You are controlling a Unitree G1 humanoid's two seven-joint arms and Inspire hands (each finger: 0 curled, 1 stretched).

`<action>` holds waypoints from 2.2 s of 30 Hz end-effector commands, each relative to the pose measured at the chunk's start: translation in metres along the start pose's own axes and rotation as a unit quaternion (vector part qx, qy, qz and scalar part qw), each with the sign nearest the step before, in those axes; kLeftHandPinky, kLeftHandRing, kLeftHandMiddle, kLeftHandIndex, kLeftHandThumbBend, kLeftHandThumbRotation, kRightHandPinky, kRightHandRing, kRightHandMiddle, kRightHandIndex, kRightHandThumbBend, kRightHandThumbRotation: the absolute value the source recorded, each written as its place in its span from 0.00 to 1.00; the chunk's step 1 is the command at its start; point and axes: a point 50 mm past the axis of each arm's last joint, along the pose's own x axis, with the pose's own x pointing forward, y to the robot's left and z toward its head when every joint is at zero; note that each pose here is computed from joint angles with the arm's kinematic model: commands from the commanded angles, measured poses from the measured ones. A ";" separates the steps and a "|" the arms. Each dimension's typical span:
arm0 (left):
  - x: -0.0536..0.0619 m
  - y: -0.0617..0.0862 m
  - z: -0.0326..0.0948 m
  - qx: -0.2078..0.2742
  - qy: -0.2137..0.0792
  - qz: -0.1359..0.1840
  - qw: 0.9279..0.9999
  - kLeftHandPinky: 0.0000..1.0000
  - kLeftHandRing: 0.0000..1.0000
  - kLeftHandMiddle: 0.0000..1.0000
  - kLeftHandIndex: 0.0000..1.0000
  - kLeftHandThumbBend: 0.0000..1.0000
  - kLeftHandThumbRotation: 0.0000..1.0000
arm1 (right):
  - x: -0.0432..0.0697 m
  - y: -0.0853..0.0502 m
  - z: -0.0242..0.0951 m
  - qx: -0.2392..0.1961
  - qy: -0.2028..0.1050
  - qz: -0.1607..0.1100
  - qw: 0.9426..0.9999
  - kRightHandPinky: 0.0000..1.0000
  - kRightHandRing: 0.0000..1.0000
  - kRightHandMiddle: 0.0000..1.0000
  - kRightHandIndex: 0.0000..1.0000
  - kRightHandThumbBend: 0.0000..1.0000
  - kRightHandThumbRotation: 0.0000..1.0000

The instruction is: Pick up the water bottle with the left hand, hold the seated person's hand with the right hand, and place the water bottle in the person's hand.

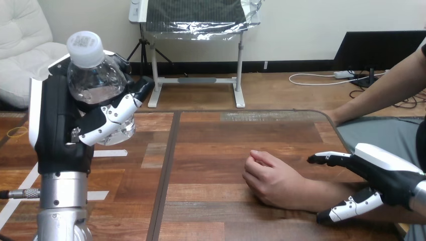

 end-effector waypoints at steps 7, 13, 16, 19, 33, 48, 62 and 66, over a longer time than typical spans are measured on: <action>0.013 -0.002 0.022 -0.016 -0.065 0.000 0.998 0.22 0.29 0.35 0.40 0.53 0.00 | 0.012 -0.010 0.004 -0.024 0.005 0.001 1.000 0.90 0.91 0.91 0.90 1.00 0.50; 0.012 -0.002 0.022 -0.016 -0.067 0.001 0.998 0.22 0.29 0.35 0.40 0.54 0.00 | 0.015 -0.006 0.002 -0.027 0.015 0.002 1.000 0.91 0.91 0.91 0.91 1.00 0.49; 0.012 -0.001 0.021 -0.016 -0.067 0.001 0.998 0.22 0.29 0.35 0.40 0.54 0.00 | 0.016 -0.005 0.001 -0.026 0.023 0.007 0.999 0.93 0.92 0.91 0.91 1.00 0.45; 0.012 -0.001 0.021 -0.017 -0.066 0.003 0.998 0.22 0.29 0.35 0.40 0.54 0.00 | 0.018 -0.003 0.001 -0.029 0.025 0.008 0.999 0.93 0.92 0.92 0.91 1.00 0.45; 0.012 -0.001 0.021 -0.022 -0.067 0.005 0.997 0.22 0.28 0.34 0.40 0.55 0.00 | 0.027 0.003 -0.002 -0.034 0.045 0.013 0.998 0.90 0.91 0.91 0.90 1.00 0.41; 0.012 0.001 0.020 -0.026 -0.072 0.003 0.997 0.22 0.28 0.34 0.40 0.54 0.00 | 0.038 0.009 -0.006 -0.067 0.082 0.051 0.993 0.73 0.90 0.91 0.90 1.00 0.41; 0.013 0.003 0.020 -0.046 -0.075 0.002 0.996 0.22 0.28 0.34 0.40 0.54 0.00 | 0.047 0.011 -0.005 -0.067 0.096 0.085 0.989 0.62 0.82 0.86 0.84 1.00 0.34; 0.013 0.004 0.020 -0.051 -0.075 0.002 0.996 0.22 0.28 0.35 0.40 0.54 0.00 | 0.049 0.011 -0.005 -0.079 0.101 0.097 0.987 0.59 0.79 0.84 0.83 1.00 0.33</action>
